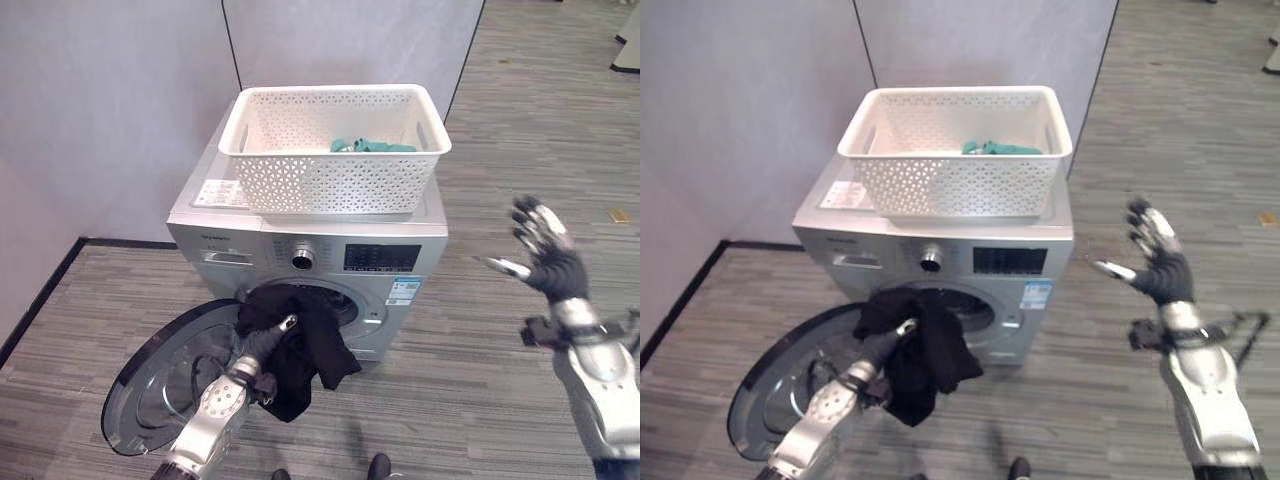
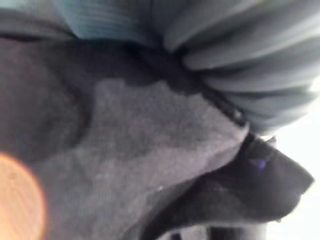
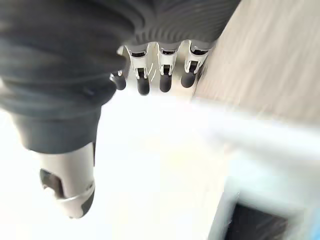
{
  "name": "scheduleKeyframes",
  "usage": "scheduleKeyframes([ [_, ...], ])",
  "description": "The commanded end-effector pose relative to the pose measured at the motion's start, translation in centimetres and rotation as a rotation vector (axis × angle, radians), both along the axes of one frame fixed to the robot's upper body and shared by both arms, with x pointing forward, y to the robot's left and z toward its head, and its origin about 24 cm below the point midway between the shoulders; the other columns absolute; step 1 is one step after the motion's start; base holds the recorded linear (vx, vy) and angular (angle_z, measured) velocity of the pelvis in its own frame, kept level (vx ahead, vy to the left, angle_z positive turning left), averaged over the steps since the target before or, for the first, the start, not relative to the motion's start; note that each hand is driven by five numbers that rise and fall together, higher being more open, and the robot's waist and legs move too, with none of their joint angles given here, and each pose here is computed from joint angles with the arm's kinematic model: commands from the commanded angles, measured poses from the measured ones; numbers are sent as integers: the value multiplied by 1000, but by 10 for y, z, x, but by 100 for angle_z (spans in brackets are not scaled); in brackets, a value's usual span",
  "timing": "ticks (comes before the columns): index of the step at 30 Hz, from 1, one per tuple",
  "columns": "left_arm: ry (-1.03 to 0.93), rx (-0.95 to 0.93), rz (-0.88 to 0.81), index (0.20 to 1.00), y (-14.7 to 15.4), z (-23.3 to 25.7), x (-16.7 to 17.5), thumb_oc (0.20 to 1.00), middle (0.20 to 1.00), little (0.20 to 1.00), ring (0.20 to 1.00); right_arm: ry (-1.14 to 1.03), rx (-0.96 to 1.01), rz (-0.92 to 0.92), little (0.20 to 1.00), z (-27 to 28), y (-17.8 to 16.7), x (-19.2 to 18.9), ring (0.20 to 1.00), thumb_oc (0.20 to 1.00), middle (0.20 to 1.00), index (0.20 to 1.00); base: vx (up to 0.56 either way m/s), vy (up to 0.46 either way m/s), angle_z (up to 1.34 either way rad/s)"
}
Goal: Grab the laundry basket,head to the washer,open it,put in the laundry and shut it.
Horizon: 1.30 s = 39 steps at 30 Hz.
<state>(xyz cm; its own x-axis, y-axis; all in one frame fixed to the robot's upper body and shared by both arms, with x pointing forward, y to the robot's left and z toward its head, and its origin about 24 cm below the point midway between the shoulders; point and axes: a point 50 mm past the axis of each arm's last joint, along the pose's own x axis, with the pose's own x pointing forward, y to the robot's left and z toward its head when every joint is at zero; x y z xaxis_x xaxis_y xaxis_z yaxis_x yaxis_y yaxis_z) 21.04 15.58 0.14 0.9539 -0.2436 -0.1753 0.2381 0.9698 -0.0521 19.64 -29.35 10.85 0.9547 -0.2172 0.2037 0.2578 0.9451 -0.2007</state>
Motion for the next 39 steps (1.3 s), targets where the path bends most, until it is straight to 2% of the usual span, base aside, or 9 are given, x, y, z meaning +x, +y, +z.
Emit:
scheduleKeyframes([
  [1,-159,-24,10,200,15,28,6,200,200,200,200,21,-117,-119,1000,-4,-16,-15,1000,1000,1000,1000,-4,-16,-14],
  [6,-97,-64,93,200,27,14,-7,200,200,200,200,316,-206,-250,1000,-58,-37,-37,1000,1000,1000,1000,-10,-9,-21],
  [8,-86,-80,107,200,25,11,-4,200,200,200,200,449,-146,-288,1000,-92,-41,-41,1000,1000,1000,1000,-26,-8,-10],
  [9,-61,-122,112,200,16,6,3,200,200,200,200,653,-160,-297,1000,-135,-37,-46,1000,1000,1000,1000,-26,-7,-10],
  [10,-63,-122,113,200,16,7,3,200,200,200,200,651,-160,-297,1000,-135,-37,-45,1000,1000,1000,1000,-69,-7,-4],
  [13,-85,-181,55,200,-16,14,30,200,200,200,200,961,-50,-243,1000,-203,-5,-67,1000,1000,1000,1000,-193,-15,8],
  [17,-102,-219,42,200,-35,21,46,200,200,200,200,1131,72,-237,1000,-237,19,-91,1000,1000,1000,1000,-178,-29,36],
  [28,-275,-249,160,200,-50,69,99,200,200,200,200,1065,6,-76,1000,-234,53,-47,1000,1000,1000,1000,-145,-32,5],
  [39,-360,-290,162,200,-82,108,127,200,200,200,200,975,8,-152,1000,-223,46,-24,1000,1000,1000,1000,-39,-4,32],
])
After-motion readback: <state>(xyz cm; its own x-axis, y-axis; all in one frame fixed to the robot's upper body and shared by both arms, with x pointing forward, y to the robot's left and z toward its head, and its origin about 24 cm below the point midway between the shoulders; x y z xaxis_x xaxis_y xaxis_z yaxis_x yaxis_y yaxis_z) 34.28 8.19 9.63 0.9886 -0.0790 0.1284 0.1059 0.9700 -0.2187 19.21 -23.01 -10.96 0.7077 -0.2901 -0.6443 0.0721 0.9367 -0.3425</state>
